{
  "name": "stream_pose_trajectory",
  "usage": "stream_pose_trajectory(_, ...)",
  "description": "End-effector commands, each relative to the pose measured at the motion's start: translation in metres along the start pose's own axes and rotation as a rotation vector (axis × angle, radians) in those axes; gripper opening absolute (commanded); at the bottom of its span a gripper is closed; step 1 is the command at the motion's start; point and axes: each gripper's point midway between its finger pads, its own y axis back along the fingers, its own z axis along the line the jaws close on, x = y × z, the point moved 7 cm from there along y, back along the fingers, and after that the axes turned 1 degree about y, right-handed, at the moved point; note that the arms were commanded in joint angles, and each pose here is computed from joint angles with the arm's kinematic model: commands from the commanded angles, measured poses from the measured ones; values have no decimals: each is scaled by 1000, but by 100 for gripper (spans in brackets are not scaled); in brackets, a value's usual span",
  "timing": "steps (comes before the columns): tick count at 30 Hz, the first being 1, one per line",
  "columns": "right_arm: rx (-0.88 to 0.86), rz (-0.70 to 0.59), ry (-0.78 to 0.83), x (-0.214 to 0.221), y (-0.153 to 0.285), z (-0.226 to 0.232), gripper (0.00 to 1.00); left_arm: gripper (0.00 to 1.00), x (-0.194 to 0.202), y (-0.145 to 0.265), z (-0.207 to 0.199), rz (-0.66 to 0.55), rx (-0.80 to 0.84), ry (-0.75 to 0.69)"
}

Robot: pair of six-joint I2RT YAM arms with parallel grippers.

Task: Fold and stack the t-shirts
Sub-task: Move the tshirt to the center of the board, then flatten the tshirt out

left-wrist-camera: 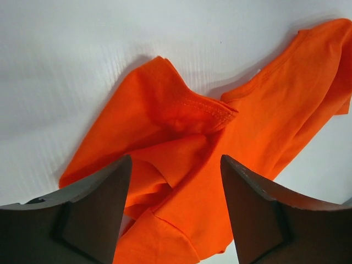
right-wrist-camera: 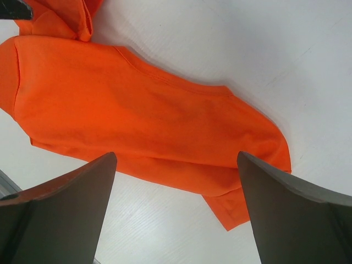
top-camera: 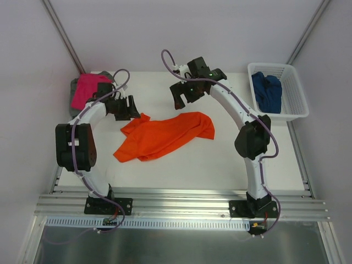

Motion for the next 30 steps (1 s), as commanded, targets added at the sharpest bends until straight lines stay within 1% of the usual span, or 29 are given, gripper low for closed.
stream_pose_trajectory(1, -8, -59, -11, -10, 31, 9, 97, 62, 15, -7, -7, 62, 58, -23)
stream_pose_trajectory(3, 4, -75, -10, -14, 33, 7, 97, 58, 14, -9, -6, 64, 60, -11)
stream_pose_trajectory(5, 9, -85, -13, -17, 34, 6, 97, 58, 10, -13, -7, 63, 64, -15)
stream_pose_trajectory(6, 12, -88, -15, -18, 34, 5, 97, 59, 12, -18, -14, 79, 77, -28)
stream_pose_trajectory(10, 19, -83, -16, -17, 32, 3, 97, 58, 11, -33, -20, 107, 94, -39)
stream_pose_trajectory(13, 21, -80, -17, -16, 33, 2, 97, 53, 11, -40, -24, 121, 108, -45)
stream_pose_trajectory(16, 29, -76, -16, -14, 33, 1, 97, 39, 10, -44, -28, 124, 122, -58)
stream_pose_trajectory(17, 31, -77, -16, -14, 33, 1, 97, 29, 9, -45, -30, 124, 124, -62)
stream_pose_trajectory(19, 33, -70, -19, -13, 31, -1, 97, 20, 10, -46, -31, 125, 120, -66)
stream_pose_trajectory(20, 34, -71, -20, -13, 31, -1, 97, 12, 10, -46, -31, 123, 115, -70)
stream_pose_trajectory(21, 34, -71, -20, -13, 32, -1, 97, 0, 10, -45, -32, 122, 109, -75)
stream_pose_trajectory(24, 33, -77, -17, -14, 31, -1, 97, 0, 4, -39, -35, 92, 87, -92)
stream_pose_trajectory(28, 37, -80, -15, -15, 30, -2, 97, 0, -29, -16, -49, -33, 48, -150)
stream_pose_trajectory(30, 47, -88, -13, -17, 30, -3, 97, 0, -45, -6, -51, -96, -11, -172)
